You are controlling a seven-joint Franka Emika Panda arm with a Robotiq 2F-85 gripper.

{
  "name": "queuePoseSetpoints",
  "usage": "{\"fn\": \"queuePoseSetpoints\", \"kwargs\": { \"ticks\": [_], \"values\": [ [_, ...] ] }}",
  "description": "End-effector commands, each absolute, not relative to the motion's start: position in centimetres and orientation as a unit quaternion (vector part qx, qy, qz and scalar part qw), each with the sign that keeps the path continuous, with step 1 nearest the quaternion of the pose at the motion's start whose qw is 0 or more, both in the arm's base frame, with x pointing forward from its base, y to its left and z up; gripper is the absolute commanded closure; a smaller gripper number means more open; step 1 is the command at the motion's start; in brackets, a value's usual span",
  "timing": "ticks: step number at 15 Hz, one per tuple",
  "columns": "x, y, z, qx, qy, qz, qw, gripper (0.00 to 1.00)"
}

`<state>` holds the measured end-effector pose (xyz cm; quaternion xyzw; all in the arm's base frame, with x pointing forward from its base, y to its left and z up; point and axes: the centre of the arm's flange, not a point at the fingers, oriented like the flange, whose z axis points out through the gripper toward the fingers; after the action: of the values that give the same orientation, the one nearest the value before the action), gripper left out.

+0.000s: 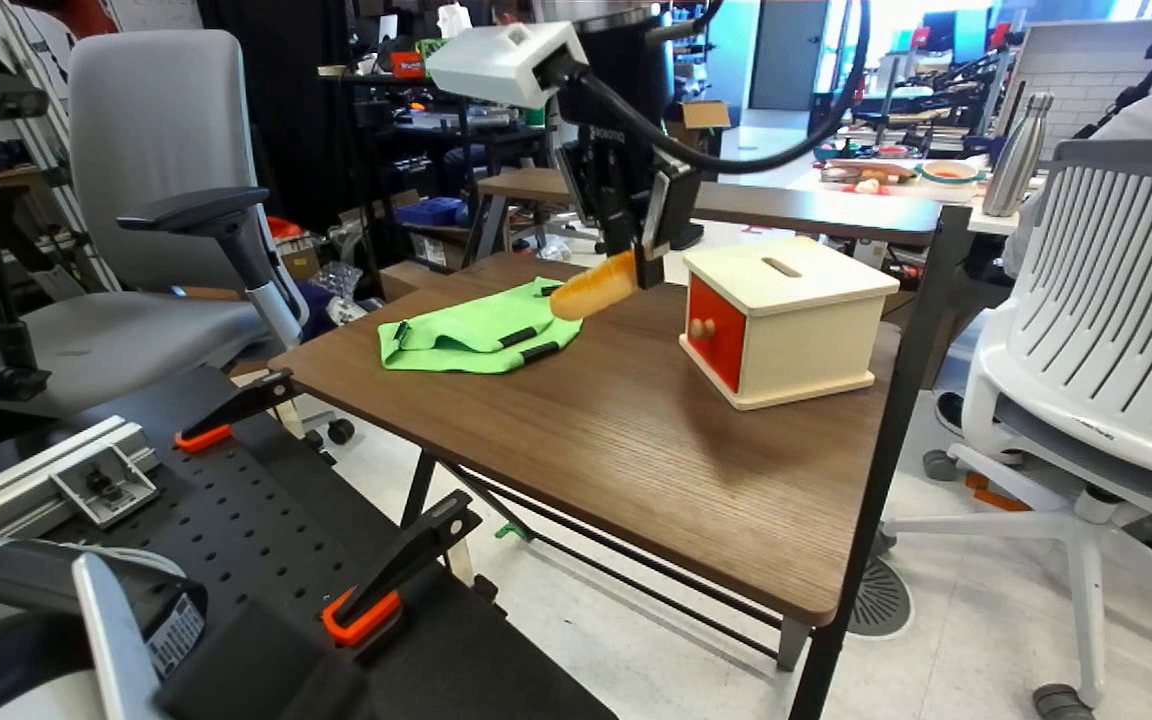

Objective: Move the object forward toward the left

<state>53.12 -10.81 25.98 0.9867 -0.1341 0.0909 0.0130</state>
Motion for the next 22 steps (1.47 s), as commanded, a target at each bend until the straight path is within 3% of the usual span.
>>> {"fn": "queuePoseSetpoints", "kwargs": {
  "ticks": [1, 10, 22],
  "values": [
    [54.7, -5.2, 27.1, 0.984, -0.099, 0.142, 0.027, 0.87],
    [62.1, 2.8, 24.8, 0.982, -0.085, 0.171, -0.012, 0.87],
    [69.5, 2.0, 16.6, 0.979, -0.126, 0.158, -0.009, 0.87]
  ]
}}
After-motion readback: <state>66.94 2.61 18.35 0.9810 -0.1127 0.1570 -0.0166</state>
